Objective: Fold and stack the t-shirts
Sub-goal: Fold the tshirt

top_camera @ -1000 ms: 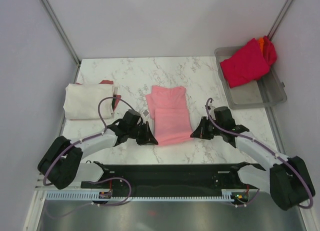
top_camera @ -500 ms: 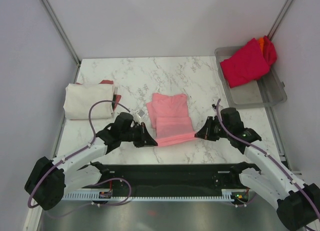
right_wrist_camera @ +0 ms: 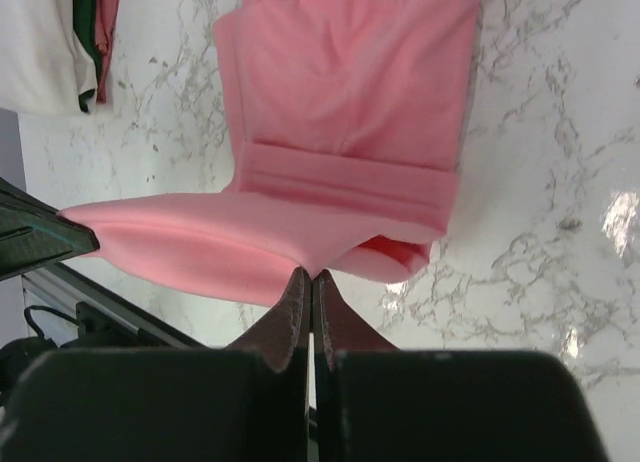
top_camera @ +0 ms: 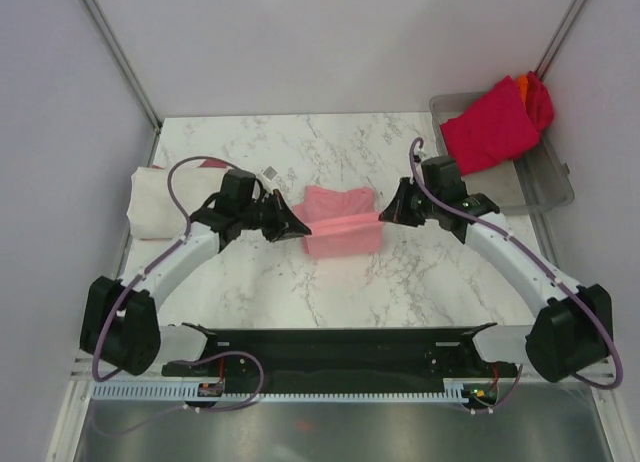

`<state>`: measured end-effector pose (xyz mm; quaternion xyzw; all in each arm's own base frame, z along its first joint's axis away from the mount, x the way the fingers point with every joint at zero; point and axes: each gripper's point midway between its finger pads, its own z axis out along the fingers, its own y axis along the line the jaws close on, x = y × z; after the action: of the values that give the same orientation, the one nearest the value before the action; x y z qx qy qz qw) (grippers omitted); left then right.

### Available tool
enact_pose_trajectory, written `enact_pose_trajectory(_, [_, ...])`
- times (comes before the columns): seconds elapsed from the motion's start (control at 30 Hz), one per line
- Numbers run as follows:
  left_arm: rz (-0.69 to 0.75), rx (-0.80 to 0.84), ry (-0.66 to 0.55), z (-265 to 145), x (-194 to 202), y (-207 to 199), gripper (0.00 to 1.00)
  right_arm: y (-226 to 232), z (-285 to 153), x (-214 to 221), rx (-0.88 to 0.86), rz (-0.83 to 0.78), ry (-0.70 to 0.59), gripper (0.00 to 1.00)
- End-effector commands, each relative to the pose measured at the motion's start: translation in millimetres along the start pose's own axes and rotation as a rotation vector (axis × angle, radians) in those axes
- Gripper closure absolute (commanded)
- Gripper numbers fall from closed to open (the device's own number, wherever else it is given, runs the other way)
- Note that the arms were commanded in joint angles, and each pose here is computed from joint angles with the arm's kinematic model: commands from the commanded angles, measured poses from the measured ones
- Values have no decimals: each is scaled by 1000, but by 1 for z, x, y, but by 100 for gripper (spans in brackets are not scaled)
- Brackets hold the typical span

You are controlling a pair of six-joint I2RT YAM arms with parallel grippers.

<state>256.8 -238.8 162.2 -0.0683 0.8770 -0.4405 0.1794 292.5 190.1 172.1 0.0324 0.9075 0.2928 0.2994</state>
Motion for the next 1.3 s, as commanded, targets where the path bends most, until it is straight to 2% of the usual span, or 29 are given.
enact_pose_trajectory(0.0, [45, 12, -15, -1, -38, -10, 98, -7, 20, -40, 44, -18, -59, 100])
enact_pose_trajectory(0.13, [24, -9, -27, 15, -82, -7, 98, -7, 42, -81, 39, -4, -91, 100])
enact_pose_trajectory(0.17, [-18, -38, 1, 30, -91, 10, 98, -8, 49, -90, 40, 0, -97, 100])
enact_pose_trajectory(0.2, [3, -15, -14, 32, -110, -2, 98, -21, 69, -89, 67, 19, -58, 100])
enact_pose_trajectory(0.23, [-2, -17, -9, 38, -119, 0, 98, -15, 73, -105, 44, 18, -73, 100])
enact_pose_trajectory(0.27, [-40, -49, 28, 58, -124, 20, 98, -17, 83, -110, 46, 22, -67, 100])
enact_pose_trajectory(0.3, [-28, -37, 3, 59, -146, 12, 98, -26, 102, -118, 59, 35, -58, 100])
enact_pose_trajectory(0.4, [-76, -42, 15, 91, -178, 30, 98, -48, 144, -128, 71, 75, -40, 100])
enact_pose_trajectory(0.43, [-86, -41, 21, 98, -185, 33, 94, -43, 150, -147, 53, 64, -73, 92])
enact_pose_trajectory(0.47, [-85, -37, 27, 104, -191, 32, 60, -46, 159, -150, 54, 66, -71, 50])
enact_pose_trajectory(0.5, [-97, -42, 45, 115, -196, 38, 50, -50, 165, -153, 62, 68, -73, 36])
enact_pose_trajectory(0.53, [-82, -36, 47, 116, -199, 37, 42, -55, 172, -152, 73, 72, -66, 28])
enact_pose_trajectory(0.57, [-66, -37, 38, 114, -202, 34, 24, -55, 172, -154, 69, 62, -80, 19])
enact_pose_trajectory(0.63, [-24, -77, -14, 104, -208, 32, 18, -51, 162, -155, 53, 27, -116, 16])
enact_pose_trajectory(0.7, [-5, -108, -31, 97, -204, 36, 16, -42, 144, -161, 24, -3, -158, 15])
enact_pose_trajectory(0.87, [92, -196, -123, 59, -198, 31, 12, -49, 129, -136, 22, -35, -135, 18])
enact_pose_trajectory(1.03, [110, -347, -189, 38, -186, 59, 4, -59, 124, -114, 45, -37, -107, 20])
enact_pose_trajectory(1.17, [128, -397, -211, 31, -179, 73, 0, -75, 114, -106, 106, -75, -153, 16])
enact_pose_trajectory(1.23, [135, -407, -216, 31, -176, 80, 0, -80, 112, -97, 123, -78, -107, 14])
enact_pose_trajectory(1.27, [134, -411, -217, 31, -175, 82, 1, -76, 114, -92, 89, -73, -80, 9])
